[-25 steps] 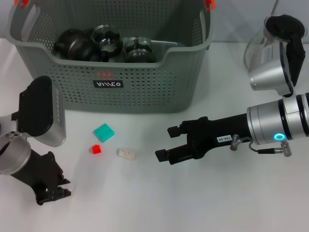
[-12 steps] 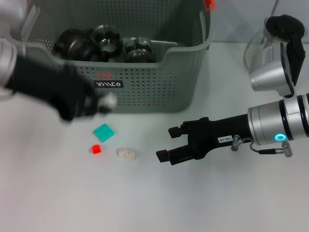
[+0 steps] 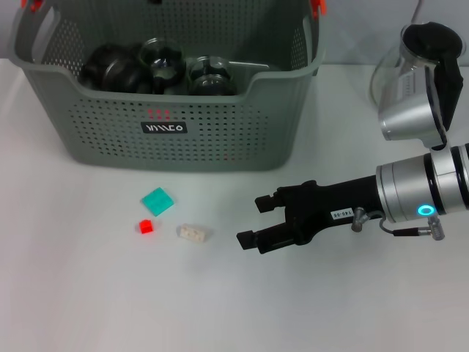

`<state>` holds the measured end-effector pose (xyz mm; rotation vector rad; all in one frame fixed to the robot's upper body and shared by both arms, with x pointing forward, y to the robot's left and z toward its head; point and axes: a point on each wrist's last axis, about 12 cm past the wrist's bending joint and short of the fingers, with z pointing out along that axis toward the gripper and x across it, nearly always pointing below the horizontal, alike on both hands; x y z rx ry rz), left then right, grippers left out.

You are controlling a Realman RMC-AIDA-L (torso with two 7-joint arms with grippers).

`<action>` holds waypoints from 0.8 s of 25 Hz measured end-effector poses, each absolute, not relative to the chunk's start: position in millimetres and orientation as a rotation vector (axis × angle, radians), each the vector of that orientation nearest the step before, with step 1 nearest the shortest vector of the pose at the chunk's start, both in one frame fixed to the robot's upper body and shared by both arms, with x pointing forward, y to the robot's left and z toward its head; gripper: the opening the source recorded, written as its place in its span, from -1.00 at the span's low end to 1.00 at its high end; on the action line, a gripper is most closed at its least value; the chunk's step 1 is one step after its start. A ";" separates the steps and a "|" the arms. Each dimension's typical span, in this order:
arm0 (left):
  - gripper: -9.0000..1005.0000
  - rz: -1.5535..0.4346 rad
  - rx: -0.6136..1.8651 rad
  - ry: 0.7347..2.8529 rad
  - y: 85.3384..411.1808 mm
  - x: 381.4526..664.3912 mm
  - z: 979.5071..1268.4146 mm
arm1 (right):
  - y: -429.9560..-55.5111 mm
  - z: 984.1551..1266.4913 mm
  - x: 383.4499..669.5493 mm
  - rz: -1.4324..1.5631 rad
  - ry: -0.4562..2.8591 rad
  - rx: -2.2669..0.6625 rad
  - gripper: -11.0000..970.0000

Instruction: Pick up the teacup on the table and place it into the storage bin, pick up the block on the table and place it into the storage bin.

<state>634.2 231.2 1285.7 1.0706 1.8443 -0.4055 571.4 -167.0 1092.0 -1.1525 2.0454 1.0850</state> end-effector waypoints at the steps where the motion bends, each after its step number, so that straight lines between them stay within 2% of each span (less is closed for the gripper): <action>1: -0.66 -0.397 1.052 1.852 229.8 640.9 1281.8 | -166.8 1092.1 571.6 1.085 2.045 -1.153 0.94; 7: -0.66 -0.334 0.969 1.881 218.9 666.6 1261.4 | -166.5 1092.4 571.6 1.087 2.044 -1.154 0.94; 16: -0.65 -0.313 0.942 1.880 216.1 669.3 1259.3 | -167.3 1092.5 571.6 1.088 2.045 -1.152 0.94; 20: -0.19 -0.294 0.942 1.870 220.6 666.1 1263.1 | -167.4 1092.4 571.5 1.089 2.046 -1.151 0.94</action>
